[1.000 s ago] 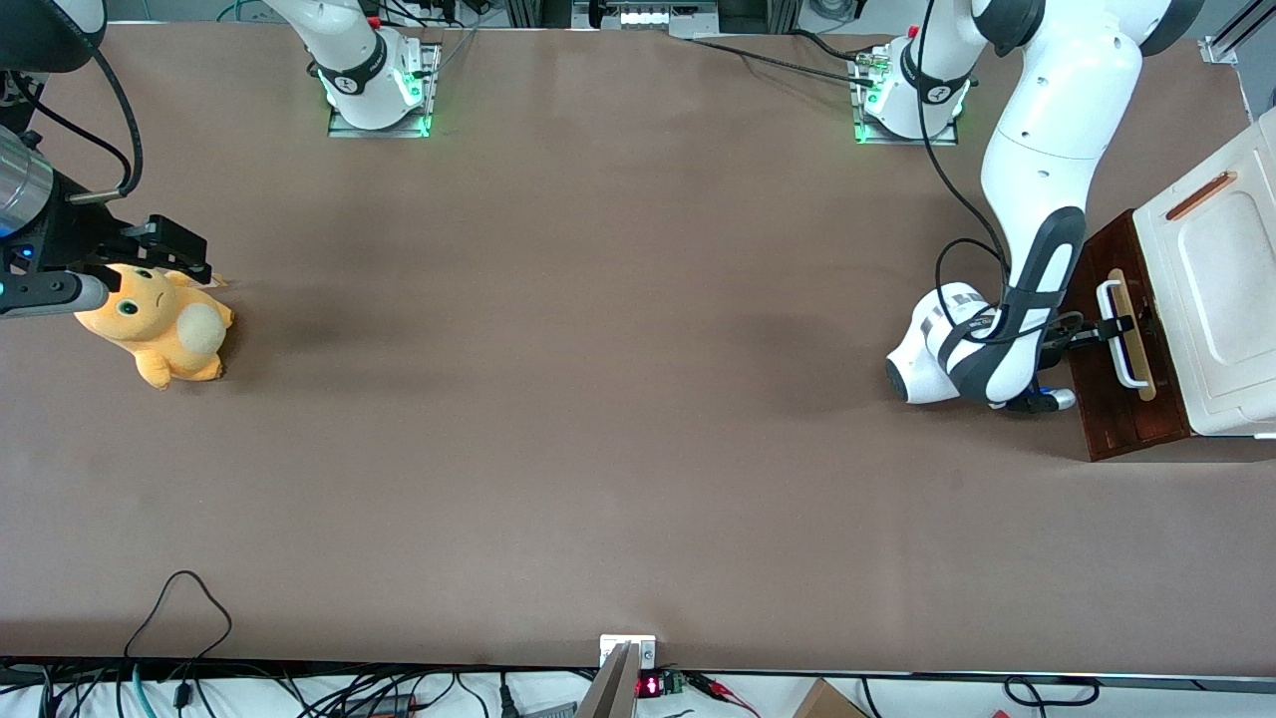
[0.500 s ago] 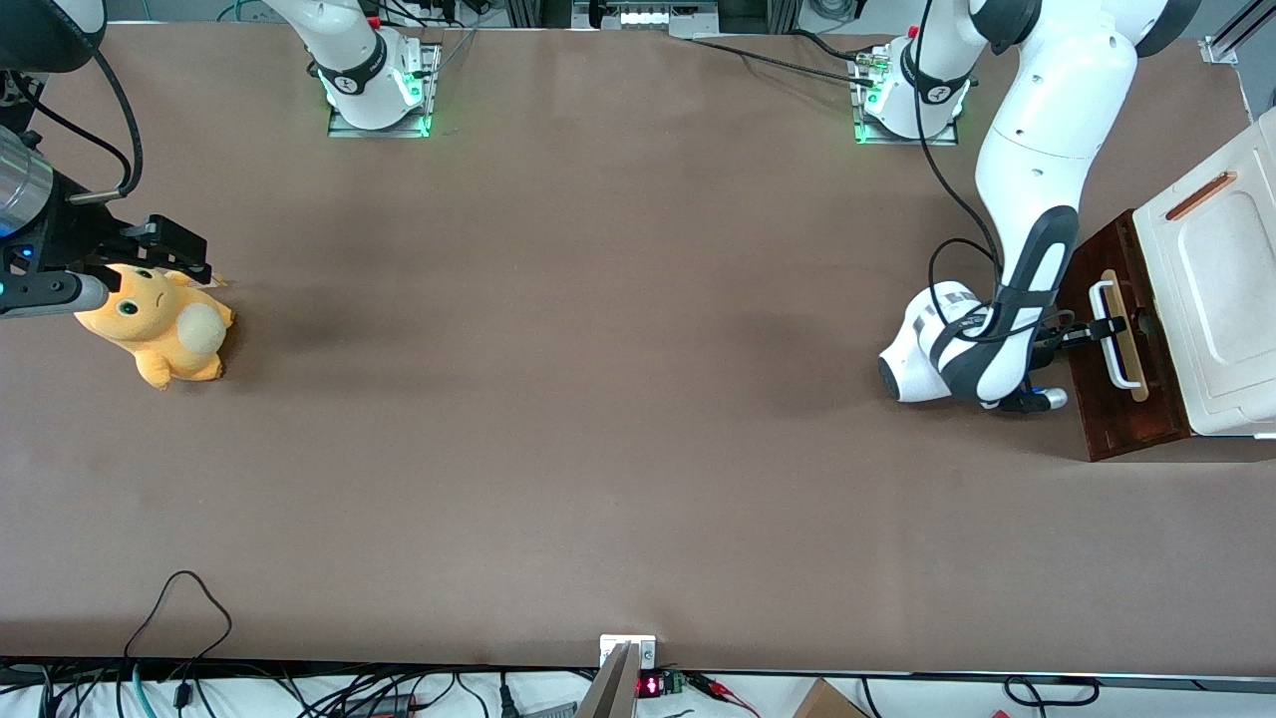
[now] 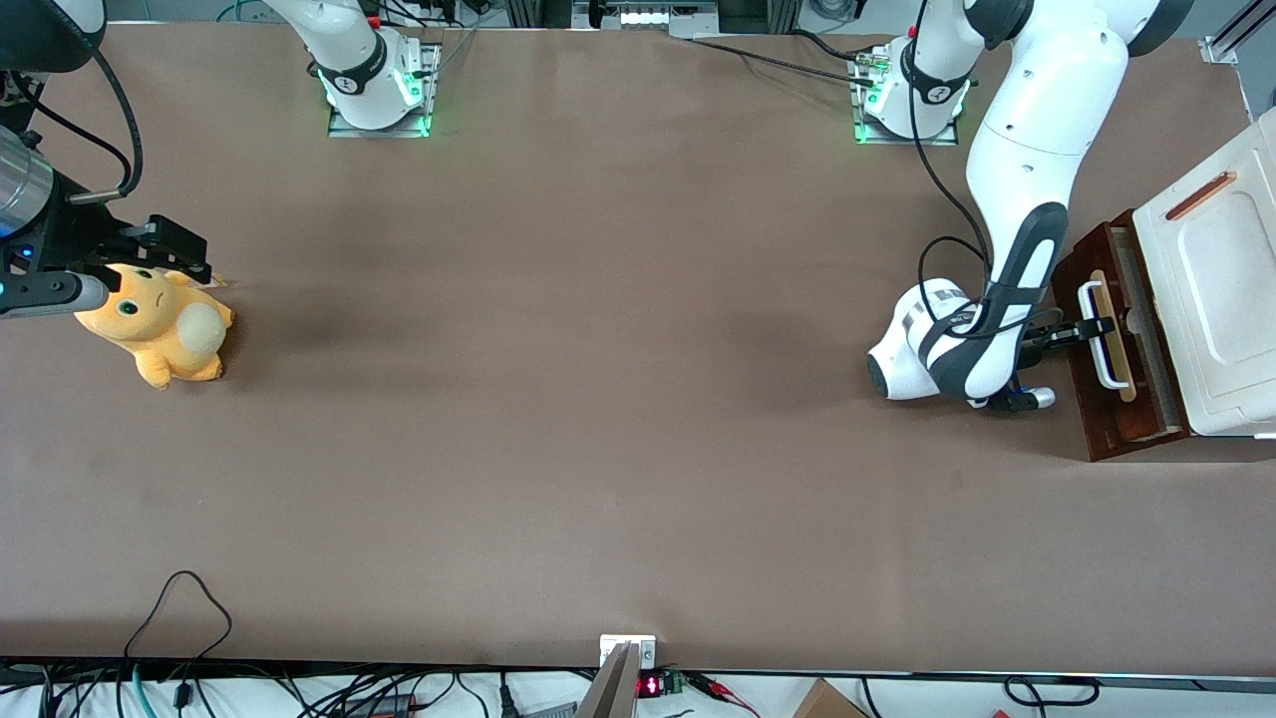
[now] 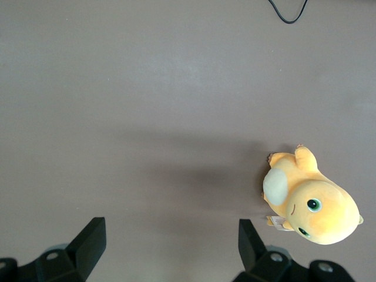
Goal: Open lower drawer with left arm only
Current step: 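Pull the handle away from the cabinet with the left gripper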
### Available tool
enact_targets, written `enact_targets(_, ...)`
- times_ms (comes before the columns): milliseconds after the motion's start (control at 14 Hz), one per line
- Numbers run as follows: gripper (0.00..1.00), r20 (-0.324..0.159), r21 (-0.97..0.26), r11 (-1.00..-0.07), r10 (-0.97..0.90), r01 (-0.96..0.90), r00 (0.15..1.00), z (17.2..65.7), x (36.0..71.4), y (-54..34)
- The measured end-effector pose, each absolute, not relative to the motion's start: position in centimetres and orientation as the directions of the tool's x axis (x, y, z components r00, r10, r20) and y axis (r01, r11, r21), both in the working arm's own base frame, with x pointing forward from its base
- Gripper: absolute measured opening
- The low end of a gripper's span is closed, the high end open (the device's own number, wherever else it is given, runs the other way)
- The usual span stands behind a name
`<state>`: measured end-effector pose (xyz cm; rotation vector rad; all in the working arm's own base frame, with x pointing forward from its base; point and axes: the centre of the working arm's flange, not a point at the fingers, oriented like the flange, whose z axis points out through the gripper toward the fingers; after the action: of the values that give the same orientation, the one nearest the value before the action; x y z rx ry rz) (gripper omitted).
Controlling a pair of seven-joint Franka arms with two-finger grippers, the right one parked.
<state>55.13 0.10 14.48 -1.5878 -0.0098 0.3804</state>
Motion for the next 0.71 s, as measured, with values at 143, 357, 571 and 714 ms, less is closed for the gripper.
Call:
enact_targets(143, 0.22, -0.234, -0.972, -0.065, 0.236, -0.225, 0.943, 14.5, 55.1, -0.4)
enact_targets(357, 0.22, -0.233, -0.972, -0.066, 0.235, -0.224, 0.944, 14.5, 55.0, -0.9)
enact_targets(571, 0.22, -0.233, -0.972, -0.068, 0.234, -0.224, 0.944, 14.5, 54.8, -1.5)
enact_targets(714, 0.22, -0.23, -0.973, -0.068, 0.234, -0.22, 0.945, 14.5, 54.7, -1.9)
